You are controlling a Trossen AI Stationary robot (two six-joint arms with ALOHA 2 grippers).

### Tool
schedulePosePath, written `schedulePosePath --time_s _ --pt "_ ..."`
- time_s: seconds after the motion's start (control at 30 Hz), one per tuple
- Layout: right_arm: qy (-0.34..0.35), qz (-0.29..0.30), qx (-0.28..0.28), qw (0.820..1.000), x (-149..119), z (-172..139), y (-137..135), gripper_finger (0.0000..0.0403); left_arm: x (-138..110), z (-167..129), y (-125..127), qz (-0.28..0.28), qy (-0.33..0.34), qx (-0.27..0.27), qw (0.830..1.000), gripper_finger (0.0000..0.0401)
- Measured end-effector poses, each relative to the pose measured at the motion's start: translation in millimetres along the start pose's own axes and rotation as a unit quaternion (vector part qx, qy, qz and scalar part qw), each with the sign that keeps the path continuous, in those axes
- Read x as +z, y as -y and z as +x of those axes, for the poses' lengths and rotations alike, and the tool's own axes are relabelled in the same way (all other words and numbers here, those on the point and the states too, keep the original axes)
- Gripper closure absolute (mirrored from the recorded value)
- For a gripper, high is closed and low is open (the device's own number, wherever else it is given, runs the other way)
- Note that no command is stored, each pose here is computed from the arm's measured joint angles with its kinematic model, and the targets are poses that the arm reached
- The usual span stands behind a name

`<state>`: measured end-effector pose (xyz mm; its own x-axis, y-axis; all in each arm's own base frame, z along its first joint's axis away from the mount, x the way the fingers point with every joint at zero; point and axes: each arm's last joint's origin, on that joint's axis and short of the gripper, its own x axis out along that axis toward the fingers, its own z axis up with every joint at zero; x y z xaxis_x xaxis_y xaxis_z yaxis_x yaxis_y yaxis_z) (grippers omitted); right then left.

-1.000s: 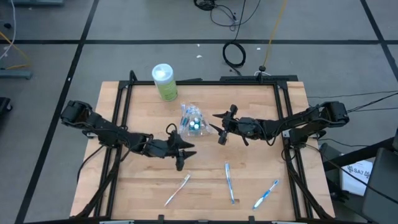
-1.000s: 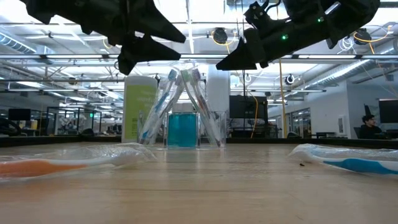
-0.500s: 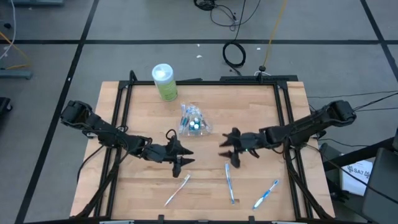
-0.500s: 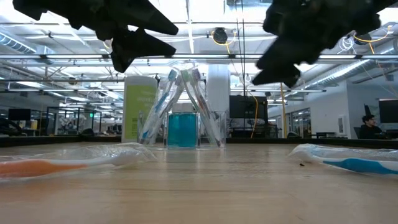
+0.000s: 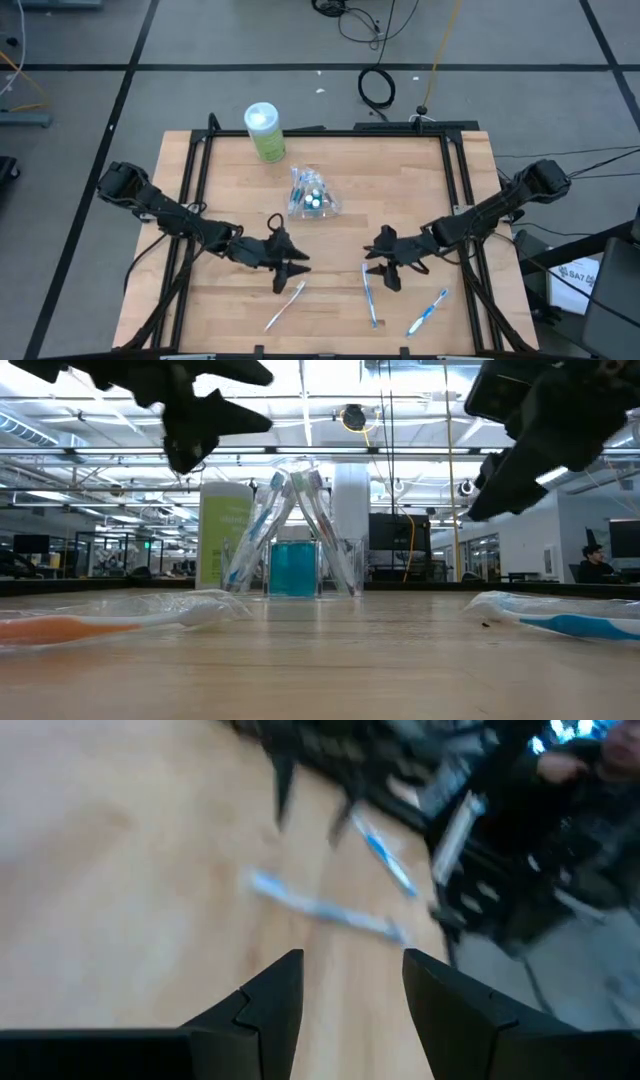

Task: Pick & Place toothbrushing station
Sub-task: Put the orange toothbrush into the transparent organizer

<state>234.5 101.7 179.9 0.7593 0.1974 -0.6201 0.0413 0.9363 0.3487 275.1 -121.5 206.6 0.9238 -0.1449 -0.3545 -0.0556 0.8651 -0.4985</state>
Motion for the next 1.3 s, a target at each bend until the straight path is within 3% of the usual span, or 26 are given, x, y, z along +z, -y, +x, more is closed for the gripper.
schedulePosePath --time_s 0.17,0.4,0.53,0.83,1.03,1.3 --pt "0.023 -0.015 0.009 1.0 -12 1 1 0.0202 -18 -6 13 -0.033 -0.087 0.013 0.996 0.0224" --pt "0.117 -0.058 0.053 0.99 -18 0 8 0.0202 -43 -6 30 -0.034 -0.131 0.027 0.99 0.0224" --pt "0.157 -0.068 0.072 0.983 -18 -2 9 0.0202 -66 8 22 -0.054 -0.169 0.059 0.982 0.0224" --pt "0.191 -0.111 0.078 0.972 -18 -5 9 0.0202 -99 29 9 -0.023 -0.215 0.076 0.973 0.0224" --pt "0.19 -0.111 0.077 0.972 -18 -5 10 0.0202 -112 42 7 0.043 -0.205 0.049 0.977 0.0224" --pt "0.187 -0.112 0.076 0.973 -19 -5 10 0.0202 -123 44 2 0.165 -0.218 0.058 0.96 0.0242"
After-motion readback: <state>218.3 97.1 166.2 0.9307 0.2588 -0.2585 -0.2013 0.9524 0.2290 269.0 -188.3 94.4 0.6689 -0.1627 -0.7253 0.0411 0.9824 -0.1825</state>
